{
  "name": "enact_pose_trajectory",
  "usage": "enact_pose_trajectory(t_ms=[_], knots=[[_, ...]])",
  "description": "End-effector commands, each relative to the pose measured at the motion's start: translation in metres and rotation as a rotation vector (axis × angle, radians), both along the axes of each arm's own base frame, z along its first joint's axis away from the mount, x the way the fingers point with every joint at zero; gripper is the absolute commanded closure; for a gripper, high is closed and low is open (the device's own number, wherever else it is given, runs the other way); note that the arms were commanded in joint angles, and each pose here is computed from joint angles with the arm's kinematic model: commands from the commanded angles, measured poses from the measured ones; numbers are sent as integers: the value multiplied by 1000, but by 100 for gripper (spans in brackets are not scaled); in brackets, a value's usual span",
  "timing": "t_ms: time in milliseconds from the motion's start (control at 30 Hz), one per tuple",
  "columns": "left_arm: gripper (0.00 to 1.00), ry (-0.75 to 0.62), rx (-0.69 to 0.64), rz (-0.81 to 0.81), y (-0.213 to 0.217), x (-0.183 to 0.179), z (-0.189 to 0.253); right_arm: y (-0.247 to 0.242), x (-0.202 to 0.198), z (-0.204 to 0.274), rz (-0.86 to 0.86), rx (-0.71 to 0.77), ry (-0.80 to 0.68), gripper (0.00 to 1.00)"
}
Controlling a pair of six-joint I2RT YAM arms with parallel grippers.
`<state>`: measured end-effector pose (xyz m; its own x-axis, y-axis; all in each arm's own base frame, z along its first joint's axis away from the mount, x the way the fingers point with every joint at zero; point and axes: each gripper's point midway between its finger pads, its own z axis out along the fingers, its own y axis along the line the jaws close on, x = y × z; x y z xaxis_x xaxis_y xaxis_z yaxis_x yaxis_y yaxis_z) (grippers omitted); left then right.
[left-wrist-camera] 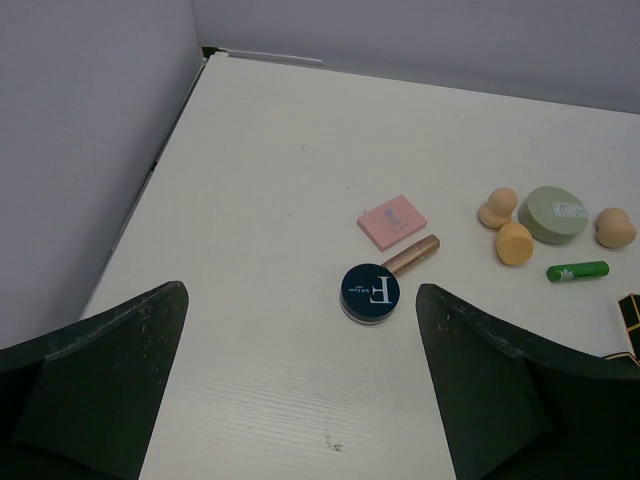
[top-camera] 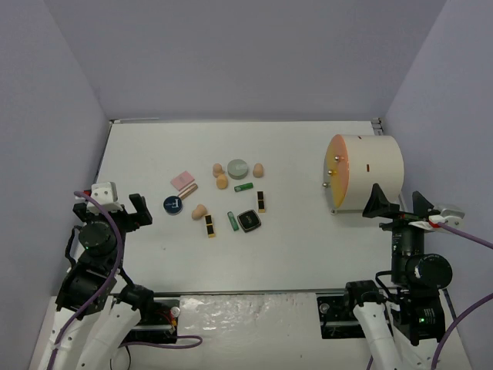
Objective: Organize the makeup
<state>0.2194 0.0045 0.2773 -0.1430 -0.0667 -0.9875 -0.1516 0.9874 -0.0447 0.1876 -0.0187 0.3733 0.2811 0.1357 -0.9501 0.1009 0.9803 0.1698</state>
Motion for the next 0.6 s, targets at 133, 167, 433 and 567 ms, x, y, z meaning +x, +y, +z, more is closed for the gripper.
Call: enact_pose_trajectory(t_ms=[133,167,433,567], knots=[[3,-72,-28,21,1,6,21,1,-1,20,9,30,-90,0],[3,-66,-25,24,1,6,20,1,-3,20,8,44,-97,0],[3,-52,-22,33,2,8,19,2,14,12,4,45,-39,0],[3,-33,-15,78,8,10,17,1,28,21,-12,11,15,0]])
